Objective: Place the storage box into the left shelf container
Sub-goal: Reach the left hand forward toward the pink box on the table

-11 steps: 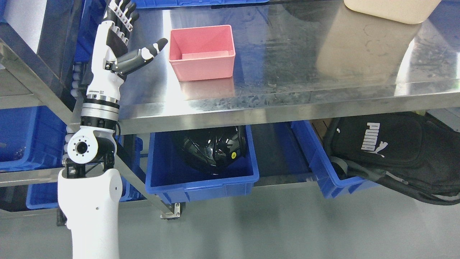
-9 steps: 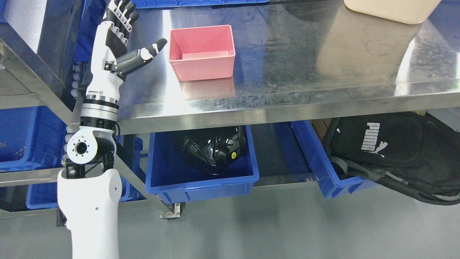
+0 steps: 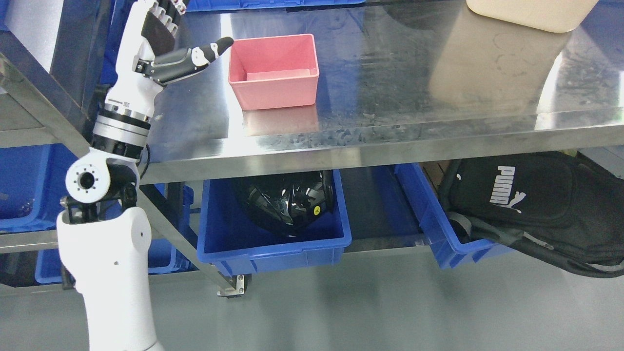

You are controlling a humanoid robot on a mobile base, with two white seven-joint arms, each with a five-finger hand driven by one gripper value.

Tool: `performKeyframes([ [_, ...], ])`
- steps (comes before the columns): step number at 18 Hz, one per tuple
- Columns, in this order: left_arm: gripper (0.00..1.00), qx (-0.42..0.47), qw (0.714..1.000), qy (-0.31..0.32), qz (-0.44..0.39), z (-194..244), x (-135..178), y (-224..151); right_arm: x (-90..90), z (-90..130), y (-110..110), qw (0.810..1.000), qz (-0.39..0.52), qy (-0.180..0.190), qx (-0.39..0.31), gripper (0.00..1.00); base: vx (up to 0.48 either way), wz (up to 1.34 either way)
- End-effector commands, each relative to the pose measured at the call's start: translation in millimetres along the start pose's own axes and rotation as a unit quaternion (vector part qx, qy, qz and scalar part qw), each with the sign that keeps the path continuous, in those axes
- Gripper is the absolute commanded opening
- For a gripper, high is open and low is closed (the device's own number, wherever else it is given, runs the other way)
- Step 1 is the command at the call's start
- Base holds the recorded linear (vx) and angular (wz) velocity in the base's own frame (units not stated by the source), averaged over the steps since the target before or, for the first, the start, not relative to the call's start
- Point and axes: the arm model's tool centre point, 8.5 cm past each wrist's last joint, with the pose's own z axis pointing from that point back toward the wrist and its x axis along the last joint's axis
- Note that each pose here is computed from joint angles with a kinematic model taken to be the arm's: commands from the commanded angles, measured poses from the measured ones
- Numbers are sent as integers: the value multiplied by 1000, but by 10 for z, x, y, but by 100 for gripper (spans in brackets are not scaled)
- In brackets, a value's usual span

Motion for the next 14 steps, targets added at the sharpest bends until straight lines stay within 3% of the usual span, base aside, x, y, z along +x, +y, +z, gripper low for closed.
performKeyframes([
  [1,100,-70,986,40,-148,246,584,1082,1,-6,-114,1000,-2,-4,-9,100,1,-11],
  [3,99,-93,970,72,-212,252,865,1410,1,-6,-114,1000,-2,-4,-9,100,0,0],
  [4,100,-138,959,93,-229,190,853,1347,1,-6,-114,1000,-2,-4,-9,100,0,0],
  [7,99,-314,909,147,-233,-14,503,726,1,-6,-114,1000,-2,-4,-9,100,0,0],
  [10,99,-374,855,218,-284,-276,215,480,1,-6,-114,1000,-2,-4,-9,100,0,10],
  [14,98,-411,837,239,-270,-717,104,184,1,-6,-114,1000,-2,-4,-9,100,0,-6],
])
